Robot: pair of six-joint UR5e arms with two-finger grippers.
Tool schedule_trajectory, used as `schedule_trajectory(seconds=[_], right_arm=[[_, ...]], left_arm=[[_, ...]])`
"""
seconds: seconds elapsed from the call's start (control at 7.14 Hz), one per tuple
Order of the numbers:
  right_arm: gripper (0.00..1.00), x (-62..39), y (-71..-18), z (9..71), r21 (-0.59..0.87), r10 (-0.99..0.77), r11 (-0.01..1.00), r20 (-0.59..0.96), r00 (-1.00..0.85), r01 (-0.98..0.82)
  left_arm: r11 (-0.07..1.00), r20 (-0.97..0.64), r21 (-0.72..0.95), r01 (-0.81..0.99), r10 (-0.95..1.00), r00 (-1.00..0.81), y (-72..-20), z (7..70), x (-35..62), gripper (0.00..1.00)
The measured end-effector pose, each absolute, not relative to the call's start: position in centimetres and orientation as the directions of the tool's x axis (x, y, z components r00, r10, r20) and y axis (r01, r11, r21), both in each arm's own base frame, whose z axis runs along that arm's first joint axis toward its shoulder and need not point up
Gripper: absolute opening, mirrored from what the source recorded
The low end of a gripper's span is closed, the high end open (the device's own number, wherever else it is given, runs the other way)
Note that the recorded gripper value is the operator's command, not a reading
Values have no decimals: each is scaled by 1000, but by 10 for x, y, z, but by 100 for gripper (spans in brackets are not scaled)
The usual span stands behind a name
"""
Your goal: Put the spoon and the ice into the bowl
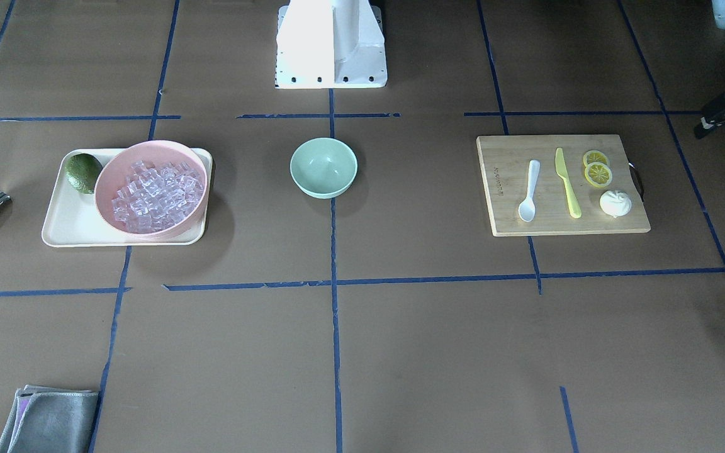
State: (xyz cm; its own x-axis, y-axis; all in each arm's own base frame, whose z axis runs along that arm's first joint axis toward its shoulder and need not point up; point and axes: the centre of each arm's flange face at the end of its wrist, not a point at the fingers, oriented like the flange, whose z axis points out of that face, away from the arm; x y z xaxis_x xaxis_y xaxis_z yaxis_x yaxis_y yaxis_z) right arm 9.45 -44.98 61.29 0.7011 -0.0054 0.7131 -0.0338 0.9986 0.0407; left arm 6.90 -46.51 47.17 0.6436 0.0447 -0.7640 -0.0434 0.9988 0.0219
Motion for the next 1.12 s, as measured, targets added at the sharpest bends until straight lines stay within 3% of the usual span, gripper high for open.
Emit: schedule_trajectory(seconds=[0.56,1.12], right_arm=[[100,94,-451,606,52,-13,998,712,703,-34],[100,94,-452,608,46,-9,998,715,699,-35]], left_arm=[[998,-768,17,68,-30,639,-435,450,227,100],[998,-759,13,66,-33,650,-416,454,333,98]])
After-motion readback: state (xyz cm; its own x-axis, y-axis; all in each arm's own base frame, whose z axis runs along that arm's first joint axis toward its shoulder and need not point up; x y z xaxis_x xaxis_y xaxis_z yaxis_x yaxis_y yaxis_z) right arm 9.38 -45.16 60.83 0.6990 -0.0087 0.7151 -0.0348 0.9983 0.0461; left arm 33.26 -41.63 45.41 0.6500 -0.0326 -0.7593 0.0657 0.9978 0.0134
